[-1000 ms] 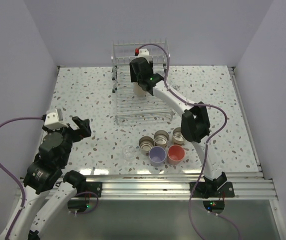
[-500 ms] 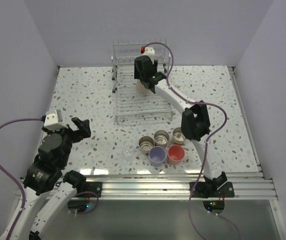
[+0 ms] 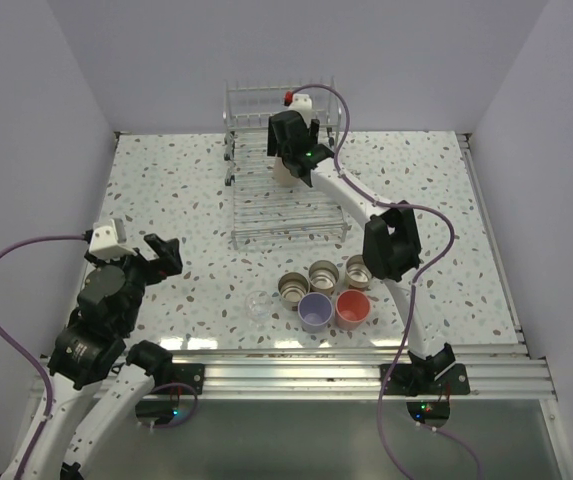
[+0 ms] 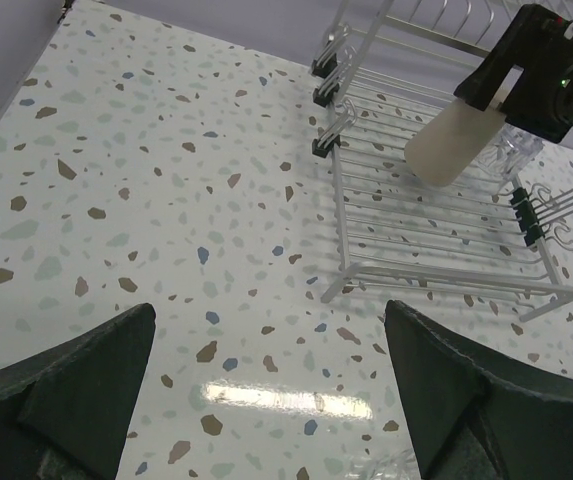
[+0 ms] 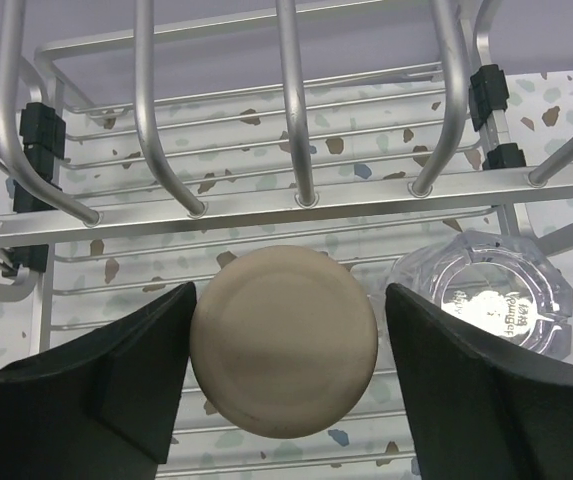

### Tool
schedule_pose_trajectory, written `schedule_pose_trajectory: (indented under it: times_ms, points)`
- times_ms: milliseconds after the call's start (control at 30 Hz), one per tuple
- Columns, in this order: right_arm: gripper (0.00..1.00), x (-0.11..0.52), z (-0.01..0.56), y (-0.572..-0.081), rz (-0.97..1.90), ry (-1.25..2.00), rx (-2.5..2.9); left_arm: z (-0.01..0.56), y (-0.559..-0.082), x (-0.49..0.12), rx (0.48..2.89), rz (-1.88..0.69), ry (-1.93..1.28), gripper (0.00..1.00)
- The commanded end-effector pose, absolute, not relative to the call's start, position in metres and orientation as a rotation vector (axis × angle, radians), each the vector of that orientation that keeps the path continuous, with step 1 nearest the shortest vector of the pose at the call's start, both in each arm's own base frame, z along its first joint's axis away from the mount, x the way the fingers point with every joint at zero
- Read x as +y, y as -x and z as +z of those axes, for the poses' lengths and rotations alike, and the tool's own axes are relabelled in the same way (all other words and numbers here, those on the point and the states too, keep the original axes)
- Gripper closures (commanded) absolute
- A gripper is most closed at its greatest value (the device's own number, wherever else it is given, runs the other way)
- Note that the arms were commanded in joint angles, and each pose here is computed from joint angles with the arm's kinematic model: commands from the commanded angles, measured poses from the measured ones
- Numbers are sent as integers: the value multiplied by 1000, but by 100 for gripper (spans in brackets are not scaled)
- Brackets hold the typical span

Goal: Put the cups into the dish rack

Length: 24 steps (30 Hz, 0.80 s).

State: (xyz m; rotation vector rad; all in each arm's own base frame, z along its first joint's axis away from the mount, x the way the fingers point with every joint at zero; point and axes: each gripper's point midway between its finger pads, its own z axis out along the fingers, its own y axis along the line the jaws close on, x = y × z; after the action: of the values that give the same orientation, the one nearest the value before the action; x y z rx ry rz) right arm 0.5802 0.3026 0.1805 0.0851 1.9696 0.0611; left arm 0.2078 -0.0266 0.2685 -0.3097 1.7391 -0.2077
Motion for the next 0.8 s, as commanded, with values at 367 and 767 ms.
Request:
schedule_pose_trajectory:
  times_ms: [367,767]
  points:
    - [2,318,248,-567,177,-87,1860,274,-215,-29,1724,-206,285,0]
    - [2,286,342,-429,338,-48,1742,273,-220,-53,1757,-281,162,0]
